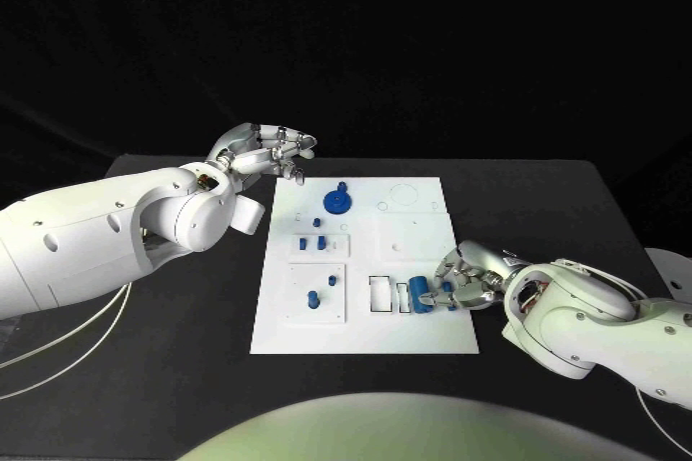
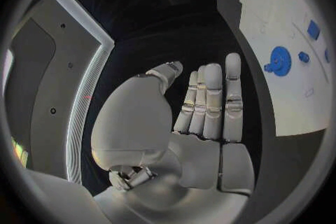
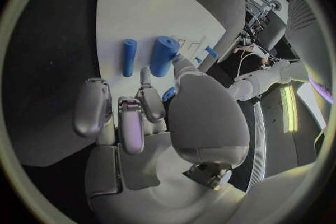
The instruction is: Assemble the parts on the task board
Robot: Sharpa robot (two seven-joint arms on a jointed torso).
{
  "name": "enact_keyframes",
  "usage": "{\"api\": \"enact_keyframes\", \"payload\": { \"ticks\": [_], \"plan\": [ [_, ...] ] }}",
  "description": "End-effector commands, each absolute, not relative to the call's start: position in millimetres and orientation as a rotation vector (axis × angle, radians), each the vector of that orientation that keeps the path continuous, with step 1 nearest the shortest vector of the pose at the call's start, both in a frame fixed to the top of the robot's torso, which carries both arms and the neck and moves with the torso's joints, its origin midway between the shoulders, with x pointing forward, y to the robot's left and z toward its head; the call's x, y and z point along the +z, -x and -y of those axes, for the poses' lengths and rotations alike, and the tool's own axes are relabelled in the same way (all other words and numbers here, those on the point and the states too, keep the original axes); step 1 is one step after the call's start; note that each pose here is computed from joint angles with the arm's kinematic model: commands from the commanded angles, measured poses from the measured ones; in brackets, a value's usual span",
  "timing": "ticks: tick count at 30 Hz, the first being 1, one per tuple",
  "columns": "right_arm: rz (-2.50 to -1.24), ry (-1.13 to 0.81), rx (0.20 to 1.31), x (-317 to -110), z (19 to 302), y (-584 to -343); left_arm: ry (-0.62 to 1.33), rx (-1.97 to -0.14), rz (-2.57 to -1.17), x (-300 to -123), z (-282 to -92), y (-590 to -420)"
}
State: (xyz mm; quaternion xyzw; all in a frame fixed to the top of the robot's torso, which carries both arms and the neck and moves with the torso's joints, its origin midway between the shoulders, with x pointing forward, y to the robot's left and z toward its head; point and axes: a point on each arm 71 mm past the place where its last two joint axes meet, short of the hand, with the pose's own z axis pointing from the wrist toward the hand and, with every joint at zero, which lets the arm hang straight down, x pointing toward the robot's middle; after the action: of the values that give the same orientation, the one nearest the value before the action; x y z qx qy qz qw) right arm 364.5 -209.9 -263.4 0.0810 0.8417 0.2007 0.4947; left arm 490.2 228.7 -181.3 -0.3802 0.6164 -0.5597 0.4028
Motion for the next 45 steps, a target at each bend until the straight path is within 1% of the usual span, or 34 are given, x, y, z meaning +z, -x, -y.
{"api": "enact_keyframes", "payload": {
  "ticks": [1,12,28,33,39,45],
  "plan": [
    [-2.058,-0.139,0.456,-268,208,-363,0.950,-1.437,-1.562,-180.4,-226.3,-489.4],
    [-2.060,-0.123,0.468,-275,197,-361,0.951,-1.434,-1.555,-180.0,-226.9,-489.0],
    [-2.069,-0.238,0.494,-277,197,-361,0.952,-1.432,-1.555,-180.1,-227.4,-488.9],
    [-2.053,-0.321,0.510,-275,202,-359,0.952,-1.431,-1.555,-180.1,-227.6,-489.0],
    [-2.041,-0.450,0.548,-265,207,-361,0.953,-1.430,-1.555,-180.3,-227.7,-489.3],
    [-2.035,-0.529,0.593,-255,206,-362,0.952,-1.430,-1.555,-180.4,-227.0,-489.7]
  ]
}}
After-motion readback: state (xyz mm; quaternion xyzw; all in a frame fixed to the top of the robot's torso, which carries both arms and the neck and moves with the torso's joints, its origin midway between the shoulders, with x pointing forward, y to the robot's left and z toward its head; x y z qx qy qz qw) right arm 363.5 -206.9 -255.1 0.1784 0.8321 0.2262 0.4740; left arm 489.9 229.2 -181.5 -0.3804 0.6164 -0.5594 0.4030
